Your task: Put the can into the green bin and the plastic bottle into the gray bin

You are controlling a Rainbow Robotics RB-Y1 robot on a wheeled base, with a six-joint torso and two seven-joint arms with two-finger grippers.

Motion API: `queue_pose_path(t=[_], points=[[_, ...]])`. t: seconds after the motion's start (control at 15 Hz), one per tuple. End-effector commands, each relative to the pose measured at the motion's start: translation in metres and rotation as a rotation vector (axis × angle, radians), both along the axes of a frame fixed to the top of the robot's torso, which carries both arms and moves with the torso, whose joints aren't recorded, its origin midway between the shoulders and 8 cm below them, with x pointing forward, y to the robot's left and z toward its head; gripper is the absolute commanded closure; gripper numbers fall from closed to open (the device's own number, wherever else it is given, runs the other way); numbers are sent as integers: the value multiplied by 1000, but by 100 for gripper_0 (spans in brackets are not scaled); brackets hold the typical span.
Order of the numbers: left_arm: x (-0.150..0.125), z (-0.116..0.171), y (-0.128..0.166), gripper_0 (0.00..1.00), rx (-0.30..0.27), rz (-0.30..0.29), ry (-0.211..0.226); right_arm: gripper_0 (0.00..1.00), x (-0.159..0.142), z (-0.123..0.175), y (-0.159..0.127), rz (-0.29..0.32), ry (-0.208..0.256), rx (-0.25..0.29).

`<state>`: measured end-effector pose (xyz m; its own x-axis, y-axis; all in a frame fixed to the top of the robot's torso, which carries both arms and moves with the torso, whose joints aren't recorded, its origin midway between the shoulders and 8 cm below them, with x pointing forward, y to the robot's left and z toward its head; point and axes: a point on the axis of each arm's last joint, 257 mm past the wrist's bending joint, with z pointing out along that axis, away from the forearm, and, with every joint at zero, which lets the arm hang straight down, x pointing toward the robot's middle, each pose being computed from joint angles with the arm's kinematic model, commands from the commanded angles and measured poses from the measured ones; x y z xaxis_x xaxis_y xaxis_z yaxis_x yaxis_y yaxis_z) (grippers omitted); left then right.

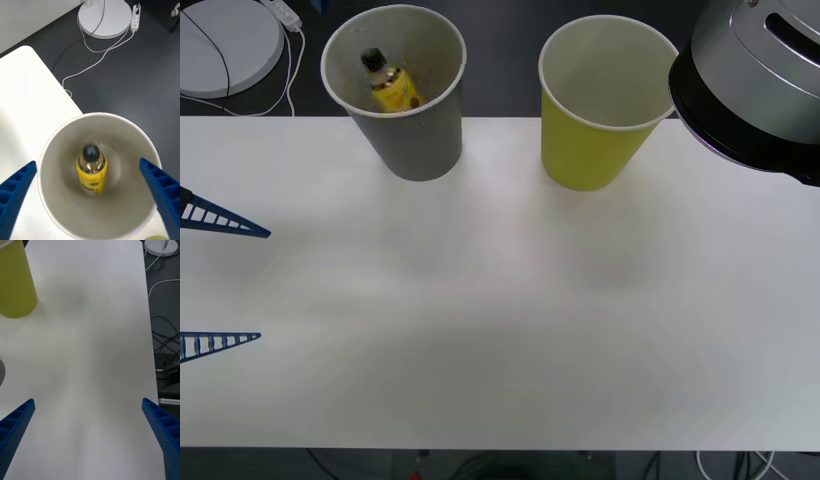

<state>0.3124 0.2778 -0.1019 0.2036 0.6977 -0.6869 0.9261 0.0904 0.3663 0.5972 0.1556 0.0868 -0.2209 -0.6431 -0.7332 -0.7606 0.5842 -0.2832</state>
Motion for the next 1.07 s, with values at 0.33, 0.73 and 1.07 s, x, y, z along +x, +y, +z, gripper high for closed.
queue_pose_path(t=[0.33, 0.73, 1.07], points=[[0, 0, 0, 0, 0, 0, 0, 0, 0, 0, 1, 5, -2, 3], [0, 0, 0, 0, 0, 0, 0, 0, -4, 3, -4, 94, 2, 22], [0, 0, 0, 0, 0, 0, 0, 0, -10, 4, -23, 161, 16, 46]])
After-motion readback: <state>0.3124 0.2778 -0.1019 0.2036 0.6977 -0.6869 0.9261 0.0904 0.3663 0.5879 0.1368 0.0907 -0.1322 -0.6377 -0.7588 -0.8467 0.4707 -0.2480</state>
